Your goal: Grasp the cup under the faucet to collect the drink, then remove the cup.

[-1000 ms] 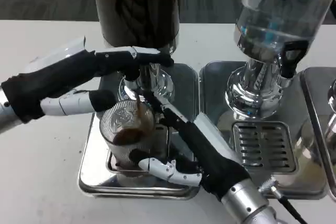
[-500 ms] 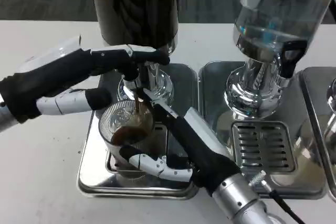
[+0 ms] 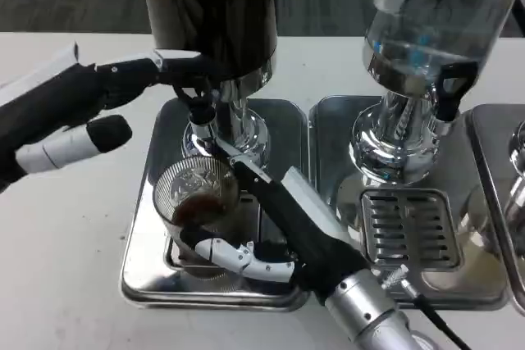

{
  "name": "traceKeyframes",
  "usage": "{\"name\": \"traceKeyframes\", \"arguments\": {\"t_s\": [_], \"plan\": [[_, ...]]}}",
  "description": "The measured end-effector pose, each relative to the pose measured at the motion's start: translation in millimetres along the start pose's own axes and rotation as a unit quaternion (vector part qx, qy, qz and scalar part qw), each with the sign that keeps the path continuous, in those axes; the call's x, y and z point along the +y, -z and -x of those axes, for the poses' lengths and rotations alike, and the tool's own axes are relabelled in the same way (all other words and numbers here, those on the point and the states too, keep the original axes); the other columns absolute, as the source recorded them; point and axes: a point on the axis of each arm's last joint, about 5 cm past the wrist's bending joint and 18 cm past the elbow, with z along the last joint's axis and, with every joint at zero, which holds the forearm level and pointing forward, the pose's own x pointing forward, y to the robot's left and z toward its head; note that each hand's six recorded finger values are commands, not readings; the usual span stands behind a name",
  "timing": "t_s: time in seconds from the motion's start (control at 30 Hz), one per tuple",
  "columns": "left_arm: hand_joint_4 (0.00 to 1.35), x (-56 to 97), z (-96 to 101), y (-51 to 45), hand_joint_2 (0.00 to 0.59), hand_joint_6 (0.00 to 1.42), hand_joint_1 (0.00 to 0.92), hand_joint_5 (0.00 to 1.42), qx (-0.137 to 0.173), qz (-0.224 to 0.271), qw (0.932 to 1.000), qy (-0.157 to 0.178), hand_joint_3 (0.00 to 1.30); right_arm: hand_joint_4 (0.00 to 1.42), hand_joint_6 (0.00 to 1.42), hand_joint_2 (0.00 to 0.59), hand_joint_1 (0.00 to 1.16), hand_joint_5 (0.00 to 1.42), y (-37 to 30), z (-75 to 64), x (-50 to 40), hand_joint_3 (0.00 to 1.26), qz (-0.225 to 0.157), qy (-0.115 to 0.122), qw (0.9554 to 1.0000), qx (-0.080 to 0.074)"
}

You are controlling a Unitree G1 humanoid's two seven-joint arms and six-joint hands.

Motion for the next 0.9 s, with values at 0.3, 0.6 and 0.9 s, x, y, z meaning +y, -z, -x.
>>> {"name": "traceKeyframes", "arguments": {"t_s": [0.3,0.6,0.9], "plan": [[0.16,7.2,20.0,0.0,0.059,0.14,0.000,0.13,0.022,0.002,0.9986,-0.048,0.26,0.07,0.15,0.230,0.54,0.10,-0.2,-5.1,0.2,0.08,-0.001,-0.004,1.0000,-0.002],[0.18,1.6,50.2,7.3,0.064,0.14,0.000,0.14,0.072,0.024,0.9928,-0.093,0.27,0.05,0.13,0.230,0.53,0.08,0.0,-5.2,0.2,0.06,-0.002,-0.009,1.0000,-0.002],[0.19,-9.0,70.2,11.0,0.066,0.14,0.000,0.14,0.108,0.037,0.9868,-0.115,0.27,0.02,0.13,0.226,0.53,0.06,0.6,-5.9,0.3,0.01,-0.003,-0.014,0.9999,-0.001]]}}
